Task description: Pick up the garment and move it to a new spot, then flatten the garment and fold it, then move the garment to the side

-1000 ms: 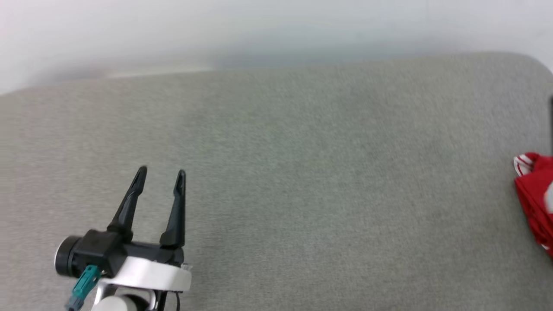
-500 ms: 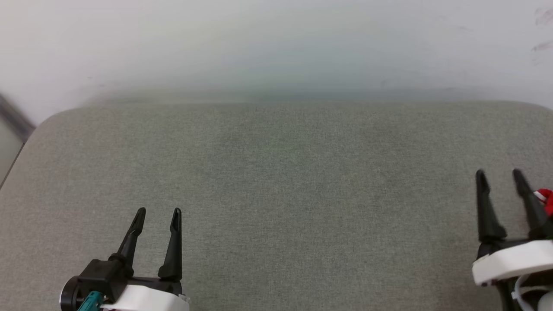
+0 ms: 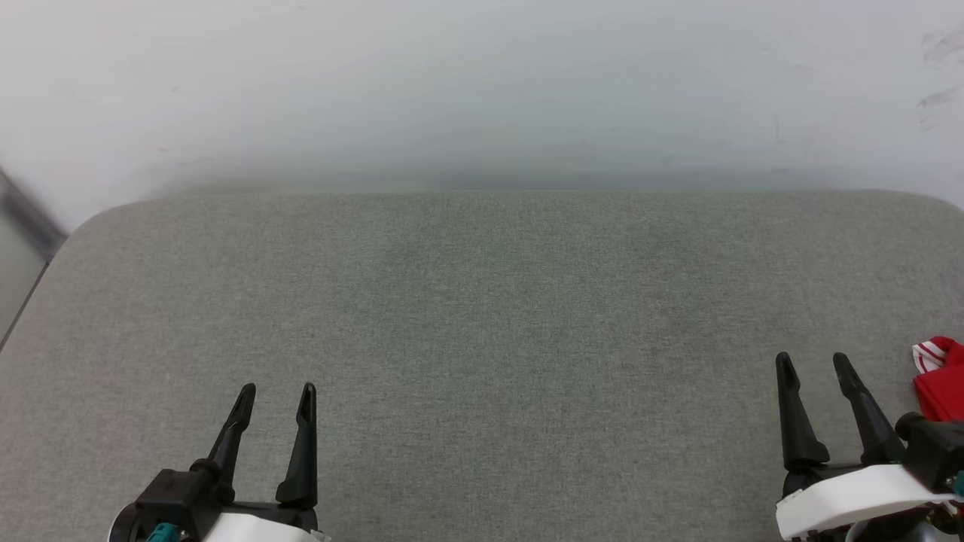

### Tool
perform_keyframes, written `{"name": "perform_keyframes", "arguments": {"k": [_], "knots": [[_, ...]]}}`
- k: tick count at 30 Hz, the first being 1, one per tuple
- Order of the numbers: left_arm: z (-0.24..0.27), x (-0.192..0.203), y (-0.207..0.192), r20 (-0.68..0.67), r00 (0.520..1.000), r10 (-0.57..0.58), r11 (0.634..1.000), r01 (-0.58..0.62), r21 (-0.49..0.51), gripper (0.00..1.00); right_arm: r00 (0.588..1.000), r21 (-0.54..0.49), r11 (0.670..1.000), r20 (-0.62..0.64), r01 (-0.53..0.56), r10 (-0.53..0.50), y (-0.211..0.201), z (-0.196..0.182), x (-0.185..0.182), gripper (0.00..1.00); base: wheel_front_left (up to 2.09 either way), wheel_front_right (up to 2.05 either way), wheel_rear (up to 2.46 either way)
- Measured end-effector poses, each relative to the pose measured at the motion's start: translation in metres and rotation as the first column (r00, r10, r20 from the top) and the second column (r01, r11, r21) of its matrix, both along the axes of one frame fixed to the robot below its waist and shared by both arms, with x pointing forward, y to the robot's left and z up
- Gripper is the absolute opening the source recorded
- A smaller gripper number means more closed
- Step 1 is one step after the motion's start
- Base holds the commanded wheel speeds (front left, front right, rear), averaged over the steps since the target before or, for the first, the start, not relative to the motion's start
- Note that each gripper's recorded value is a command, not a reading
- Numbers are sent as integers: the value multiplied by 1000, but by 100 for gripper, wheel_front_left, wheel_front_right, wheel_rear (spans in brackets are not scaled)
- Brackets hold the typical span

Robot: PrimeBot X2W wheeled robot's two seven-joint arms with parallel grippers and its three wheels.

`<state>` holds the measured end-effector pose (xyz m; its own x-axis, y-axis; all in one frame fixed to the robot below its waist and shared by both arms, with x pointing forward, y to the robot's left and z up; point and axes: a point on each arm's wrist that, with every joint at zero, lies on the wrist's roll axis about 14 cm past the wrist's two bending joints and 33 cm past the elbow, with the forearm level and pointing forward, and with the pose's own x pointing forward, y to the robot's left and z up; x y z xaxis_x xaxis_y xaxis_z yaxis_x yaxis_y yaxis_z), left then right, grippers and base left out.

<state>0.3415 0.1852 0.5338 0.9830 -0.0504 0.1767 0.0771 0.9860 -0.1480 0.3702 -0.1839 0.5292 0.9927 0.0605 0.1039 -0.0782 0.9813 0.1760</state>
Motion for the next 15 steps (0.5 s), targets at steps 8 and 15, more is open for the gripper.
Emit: {"name": "perform_keyframes", "arguments": {"k": [8, 15], "knots": [[1, 1, -2, 2, 1000, -6, 1000, 6, 17, 100, 1000, -10, 1000, -4, -11, 11, 4, -2, 1, 100, 0, 0, 0], [-1, 1, -1, -2, 1000, 1, 1000, -1, 21, 100, 1000, -7, 1000, -3, -14, 14, 6, -2, 0, 100, 0, 0, 0]]}}
